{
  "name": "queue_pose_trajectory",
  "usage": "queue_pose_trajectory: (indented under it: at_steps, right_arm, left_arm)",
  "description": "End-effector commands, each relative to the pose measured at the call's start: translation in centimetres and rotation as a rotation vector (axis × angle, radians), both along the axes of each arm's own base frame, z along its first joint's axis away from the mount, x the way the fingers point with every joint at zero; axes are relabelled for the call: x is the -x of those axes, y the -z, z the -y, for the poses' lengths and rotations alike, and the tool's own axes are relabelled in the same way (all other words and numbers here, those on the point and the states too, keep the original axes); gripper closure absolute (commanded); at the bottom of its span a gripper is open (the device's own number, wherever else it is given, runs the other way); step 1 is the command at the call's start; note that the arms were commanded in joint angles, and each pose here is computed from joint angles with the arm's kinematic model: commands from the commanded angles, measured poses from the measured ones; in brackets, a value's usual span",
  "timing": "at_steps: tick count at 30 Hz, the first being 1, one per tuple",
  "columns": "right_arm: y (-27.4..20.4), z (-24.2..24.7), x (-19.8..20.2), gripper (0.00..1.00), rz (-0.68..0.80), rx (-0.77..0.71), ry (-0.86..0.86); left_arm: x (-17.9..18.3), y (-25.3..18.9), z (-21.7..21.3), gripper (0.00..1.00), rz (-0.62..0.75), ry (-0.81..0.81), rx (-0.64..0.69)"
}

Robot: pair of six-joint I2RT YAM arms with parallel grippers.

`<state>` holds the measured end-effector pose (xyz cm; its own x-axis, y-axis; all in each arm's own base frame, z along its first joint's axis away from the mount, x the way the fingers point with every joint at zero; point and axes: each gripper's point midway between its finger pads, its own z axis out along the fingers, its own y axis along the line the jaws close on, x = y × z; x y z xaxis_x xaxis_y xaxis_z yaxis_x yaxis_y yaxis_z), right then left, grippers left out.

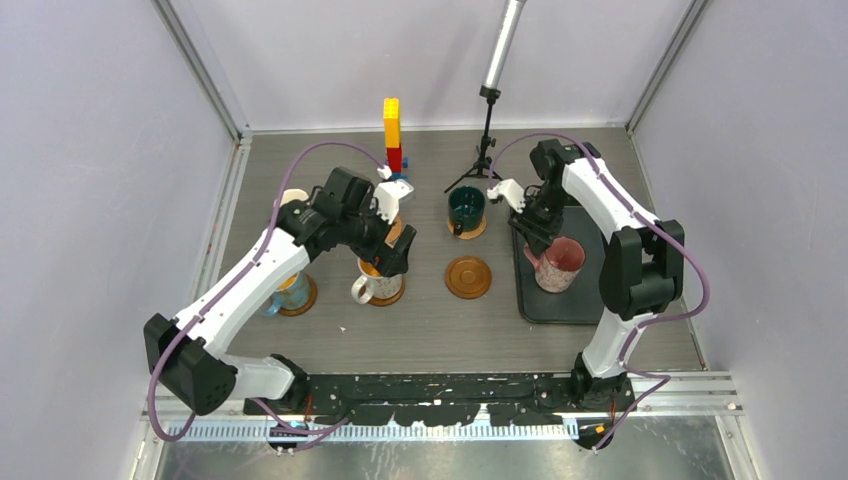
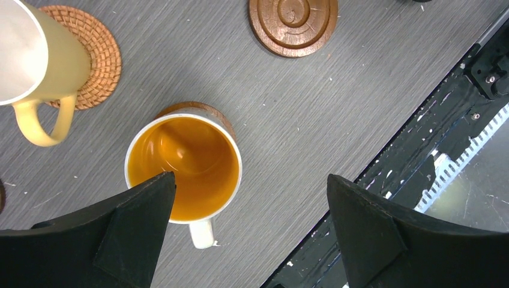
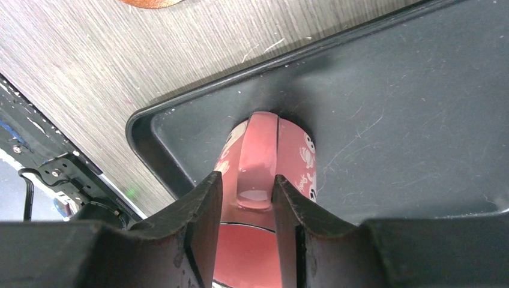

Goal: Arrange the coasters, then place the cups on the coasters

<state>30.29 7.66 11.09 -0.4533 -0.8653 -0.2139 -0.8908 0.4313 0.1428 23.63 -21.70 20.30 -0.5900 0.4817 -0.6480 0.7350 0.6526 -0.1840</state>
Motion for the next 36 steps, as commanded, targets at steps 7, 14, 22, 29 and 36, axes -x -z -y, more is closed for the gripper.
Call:
queue_pose_trajectory:
  at_steps: [7,14,22,29,36]
  right_arm:
    - [-2.1,-1.0,1.8,0.56,0.006,-0.042,-0.026]
    - [-2.3,-2.3,3.5,0.55,-0.029,-0.067,-0.068]
    - [-3.4,-3.5,5.6,0.55,-0.063,-0.122,-0.080]
    - [-7.6,-5.2,1.8,0.53,0.077,-0.255,0.117]
    - [-12.7,-1.7,-3.0,0.51,0.145,-0.450,0.497]
  left_arm:
    - [-1.2,-2.3,0.8,0.01,0.068,0.014,0.044]
    - [-1.7,-2.4,1.0,0.01,0.083,0.034,0.035]
    - [-2.1,-2.6,1.4,0.01,0.094,0.056,0.041]
    - [-2.8,-3.1,2.6,0.02,0.114,0.091,0.056]
    - [-3.9,-2.3,8.5,0.03,0.161,0.255,-0.030]
